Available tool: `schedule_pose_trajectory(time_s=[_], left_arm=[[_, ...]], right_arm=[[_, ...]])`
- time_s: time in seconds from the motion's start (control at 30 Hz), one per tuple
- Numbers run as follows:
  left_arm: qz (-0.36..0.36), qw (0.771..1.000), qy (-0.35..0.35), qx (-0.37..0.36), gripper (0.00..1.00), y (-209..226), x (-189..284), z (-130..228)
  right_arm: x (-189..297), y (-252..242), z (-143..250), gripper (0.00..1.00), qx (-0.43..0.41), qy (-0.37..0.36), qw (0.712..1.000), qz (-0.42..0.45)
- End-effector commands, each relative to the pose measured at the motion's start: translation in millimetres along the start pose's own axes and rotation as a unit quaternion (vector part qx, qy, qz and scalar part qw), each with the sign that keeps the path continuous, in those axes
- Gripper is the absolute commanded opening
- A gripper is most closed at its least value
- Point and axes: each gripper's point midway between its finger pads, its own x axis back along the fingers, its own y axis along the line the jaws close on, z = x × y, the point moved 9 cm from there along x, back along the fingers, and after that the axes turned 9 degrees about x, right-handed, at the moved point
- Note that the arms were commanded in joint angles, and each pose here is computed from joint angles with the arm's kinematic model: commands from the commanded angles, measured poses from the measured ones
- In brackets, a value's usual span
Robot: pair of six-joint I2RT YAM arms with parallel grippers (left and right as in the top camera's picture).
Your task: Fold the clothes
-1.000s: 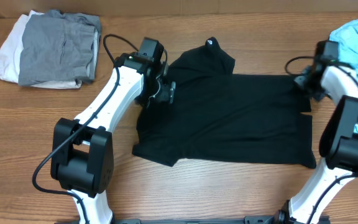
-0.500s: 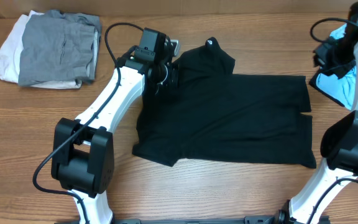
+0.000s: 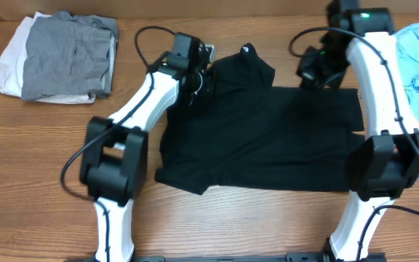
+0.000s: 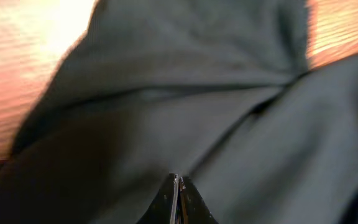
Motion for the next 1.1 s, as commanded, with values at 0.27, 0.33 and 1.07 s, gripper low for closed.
schedule_pose_trajectory(time_s=[0.27, 0.33, 1.07], left_arm=[[0.018, 1.000, -0.022, -0.007, 0.04, 0.8, -32.6, -39.1], [0.020, 0.999, -0.038, -0.012, 0.04, -1.8, -29.0, -47.6], [0.002, 1.000, -0.025, 0.005, 0.04, 33.3, -73.1, -40.5]], right_arm=[[15.0, 46.2, 44.6, 0.04, 0.076, 0.007, 0.996, 0.038], [15.0, 55.7, 52.6, 0.04, 0.084, -0.004, 0.995, 0.062], [15.2, 70.2, 71.4, 0.04, 0.083, -0.008, 0.991, 0.100]])
